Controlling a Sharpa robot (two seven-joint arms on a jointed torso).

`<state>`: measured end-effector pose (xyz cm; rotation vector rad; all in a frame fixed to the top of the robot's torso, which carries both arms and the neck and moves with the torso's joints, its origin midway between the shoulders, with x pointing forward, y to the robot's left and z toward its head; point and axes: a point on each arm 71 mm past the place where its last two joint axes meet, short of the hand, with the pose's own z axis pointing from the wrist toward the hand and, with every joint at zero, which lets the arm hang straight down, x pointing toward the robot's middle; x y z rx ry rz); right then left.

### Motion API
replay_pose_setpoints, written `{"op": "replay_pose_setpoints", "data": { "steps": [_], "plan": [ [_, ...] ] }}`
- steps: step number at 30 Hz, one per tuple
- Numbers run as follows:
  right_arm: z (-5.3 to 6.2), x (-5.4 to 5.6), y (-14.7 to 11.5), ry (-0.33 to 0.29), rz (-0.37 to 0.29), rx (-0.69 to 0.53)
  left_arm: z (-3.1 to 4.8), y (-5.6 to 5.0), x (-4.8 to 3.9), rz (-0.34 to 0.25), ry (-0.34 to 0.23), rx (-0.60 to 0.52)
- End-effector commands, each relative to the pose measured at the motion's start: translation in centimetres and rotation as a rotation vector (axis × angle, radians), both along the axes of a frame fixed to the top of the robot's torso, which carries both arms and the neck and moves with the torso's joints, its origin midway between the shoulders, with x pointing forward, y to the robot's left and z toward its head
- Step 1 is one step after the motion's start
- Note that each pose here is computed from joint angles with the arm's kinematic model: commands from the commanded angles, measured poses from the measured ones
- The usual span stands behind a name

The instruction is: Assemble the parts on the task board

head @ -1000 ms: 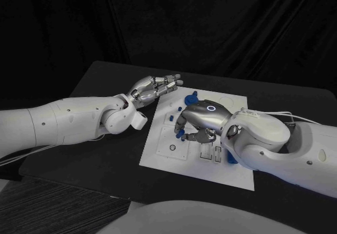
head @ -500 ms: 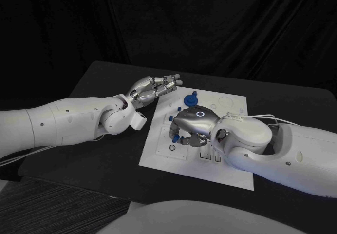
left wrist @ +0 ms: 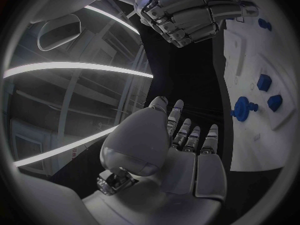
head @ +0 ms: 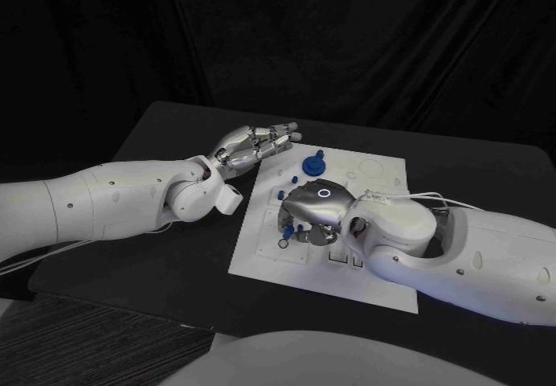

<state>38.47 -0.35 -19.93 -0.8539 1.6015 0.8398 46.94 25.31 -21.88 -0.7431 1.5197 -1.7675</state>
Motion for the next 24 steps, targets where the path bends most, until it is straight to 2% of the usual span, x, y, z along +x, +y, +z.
{"op": "replay_pose_setpoints", "data": {
  "steps": [1,11,24],
  "plan": [
    [-0.19,-0.13,0.19,-0.012,-0.003,-0.003,0.12,-0.14,-0.09,-0.015,-0.009,-0.026],
    [-0.52,-0.63,0.66,-0.004,0.003,0.014,0.04,-0.3,-0.07,-0.021,0.0,-0.022],
    [-1.13,-0.46,0.63,0.007,-0.029,-0.01,-0.01,-0.46,-0.15,-0.03,0.009,-0.022]
  ]
}}
